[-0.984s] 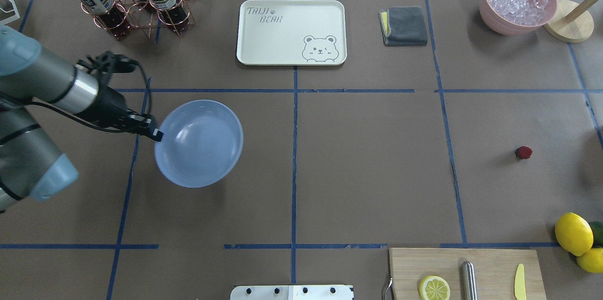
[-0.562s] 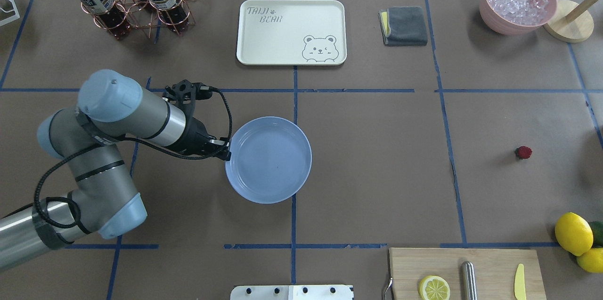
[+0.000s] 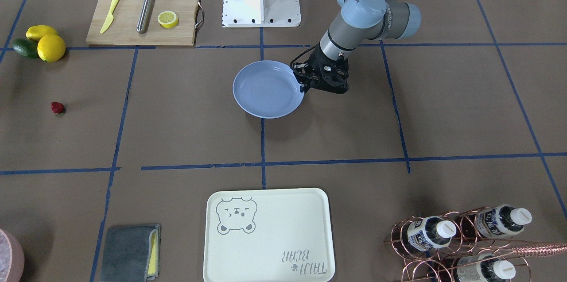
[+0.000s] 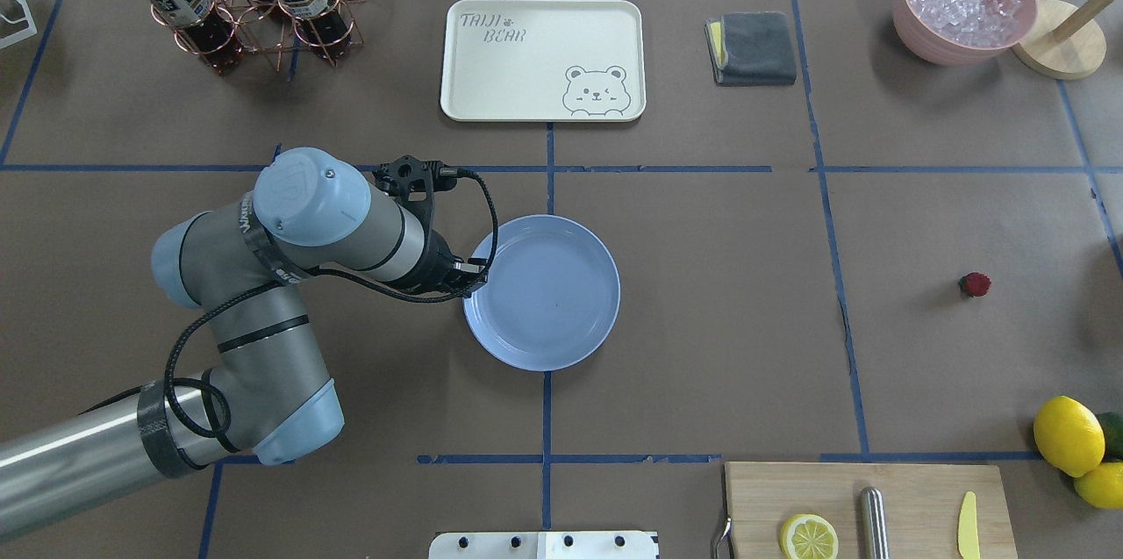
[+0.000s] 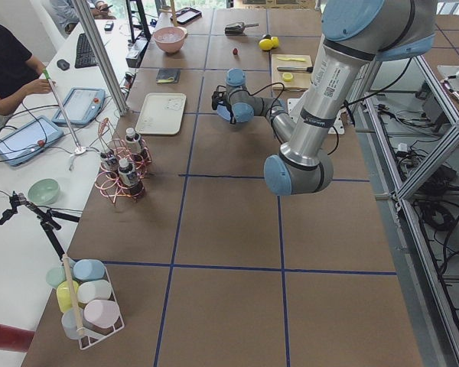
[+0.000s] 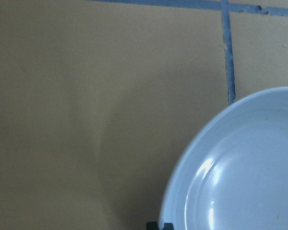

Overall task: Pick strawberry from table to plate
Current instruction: 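Slide the light-blue plate with the left gripper toward the table center, then release the plate and draw back the left gripper while the right gripper reaches the strawberry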

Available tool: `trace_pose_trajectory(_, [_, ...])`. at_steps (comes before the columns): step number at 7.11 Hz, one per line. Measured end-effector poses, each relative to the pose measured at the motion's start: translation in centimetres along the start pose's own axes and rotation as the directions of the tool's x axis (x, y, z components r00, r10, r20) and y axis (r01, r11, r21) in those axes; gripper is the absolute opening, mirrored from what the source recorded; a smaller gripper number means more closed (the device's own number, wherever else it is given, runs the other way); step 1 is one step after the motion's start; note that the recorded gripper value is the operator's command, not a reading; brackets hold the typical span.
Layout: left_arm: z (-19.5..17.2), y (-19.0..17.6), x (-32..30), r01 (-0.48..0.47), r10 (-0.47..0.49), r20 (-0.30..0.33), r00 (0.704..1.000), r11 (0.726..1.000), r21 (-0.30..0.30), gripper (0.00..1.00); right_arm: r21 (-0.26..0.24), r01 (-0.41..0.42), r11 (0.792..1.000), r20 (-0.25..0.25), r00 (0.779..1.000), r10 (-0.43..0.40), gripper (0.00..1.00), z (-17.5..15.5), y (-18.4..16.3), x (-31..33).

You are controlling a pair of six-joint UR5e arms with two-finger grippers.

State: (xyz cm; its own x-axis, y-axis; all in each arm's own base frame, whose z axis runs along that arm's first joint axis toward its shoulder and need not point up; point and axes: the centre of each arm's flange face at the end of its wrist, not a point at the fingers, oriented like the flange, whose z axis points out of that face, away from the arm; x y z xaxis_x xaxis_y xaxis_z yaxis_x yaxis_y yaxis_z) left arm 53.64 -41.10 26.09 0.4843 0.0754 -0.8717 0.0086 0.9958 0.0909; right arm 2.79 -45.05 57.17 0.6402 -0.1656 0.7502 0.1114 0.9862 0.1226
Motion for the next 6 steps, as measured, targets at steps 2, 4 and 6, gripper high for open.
trace_pose_trajectory(2, [1.0, 0.2, 1.2, 0.024, -0.024, 0.002, 1.0, 1.0, -0.008, 0.0, -0.002, -0.002, 1.0, 0.001, 1.0, 0.002, 1.0, 0.1, 0.0, 0.1])
trace_pose_trajectory(4, [1.4, 0.3, 1.2, 0.033, -0.033, 0.01, 0.999, 0.999, -0.012, 0.43, -0.004, -0.005, 1.0, -0.001, 1.0, 0.005, 1.0, 0.1, 0.1, 0.2])
trace_pose_trajectory(6, [1.7, 0.3, 0.9, 0.031, -0.031, 0.015, 0.999, 0.999, -0.014, 0.75, -0.006, -0.007, 1.0, -0.001, 1.0, 0.007, 1.0, 0.2, 0.1, 0.3])
